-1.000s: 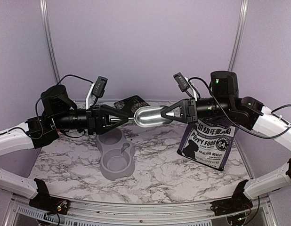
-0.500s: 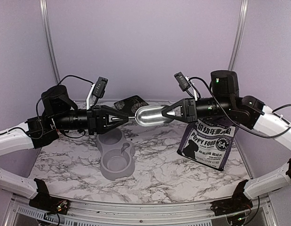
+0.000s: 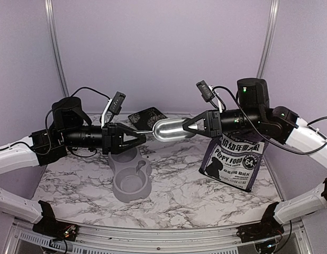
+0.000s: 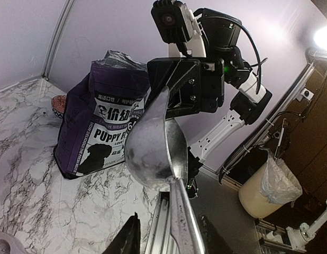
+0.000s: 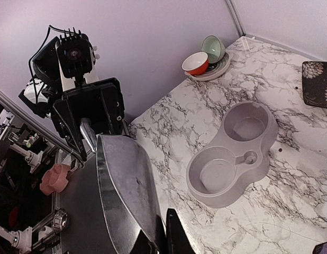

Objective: Serve the pet food
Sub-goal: Pass from the right arm to the left

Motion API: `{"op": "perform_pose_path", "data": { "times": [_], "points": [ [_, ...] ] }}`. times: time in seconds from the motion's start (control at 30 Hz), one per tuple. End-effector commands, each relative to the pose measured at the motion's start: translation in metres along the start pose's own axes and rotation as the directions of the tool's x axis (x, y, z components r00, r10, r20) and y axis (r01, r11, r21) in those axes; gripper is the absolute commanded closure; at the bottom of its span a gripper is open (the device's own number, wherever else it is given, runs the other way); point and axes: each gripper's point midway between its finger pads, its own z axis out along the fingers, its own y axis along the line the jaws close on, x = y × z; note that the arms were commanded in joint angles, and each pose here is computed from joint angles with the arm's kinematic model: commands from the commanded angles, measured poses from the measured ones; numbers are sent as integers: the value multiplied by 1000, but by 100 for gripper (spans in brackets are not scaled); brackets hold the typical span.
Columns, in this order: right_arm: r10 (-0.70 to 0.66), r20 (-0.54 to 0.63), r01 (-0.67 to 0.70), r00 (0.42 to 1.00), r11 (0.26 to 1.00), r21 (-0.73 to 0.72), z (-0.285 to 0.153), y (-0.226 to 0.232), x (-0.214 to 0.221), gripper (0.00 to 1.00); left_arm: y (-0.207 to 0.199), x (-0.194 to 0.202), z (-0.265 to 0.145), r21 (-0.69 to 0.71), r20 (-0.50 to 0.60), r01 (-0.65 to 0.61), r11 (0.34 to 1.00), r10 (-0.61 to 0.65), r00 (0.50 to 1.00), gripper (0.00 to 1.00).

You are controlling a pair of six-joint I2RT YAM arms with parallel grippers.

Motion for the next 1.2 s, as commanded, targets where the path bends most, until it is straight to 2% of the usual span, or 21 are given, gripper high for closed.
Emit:
{"op": "perform_pose_path", "data": {
  "times": [0.0, 0.23, 0.53, 1.17],
  "points": [
    [-36, 43, 36, 998, 999, 10, -8, 6, -16, 100, -5, -10, -3, 3, 29, -13, 1000, 12, 999, 58],
    [-25, 35, 24, 999, 999, 23, -4, 0, -11, 100, -6, -13, -2, 13, 40, 0, 1000, 0, 999, 57],
    [-5, 27, 4, 1000, 999, 36, 1, -7, -5, 100, -9, -18, -3, 34, 74, 23, 999, -26, 997, 63],
    [7, 30, -9, 1000, 998, 55, 3, -13, -4, 100, 6, -12, 2, -13, 85, 59, 998, -58, 995, 76]
  ]
}}
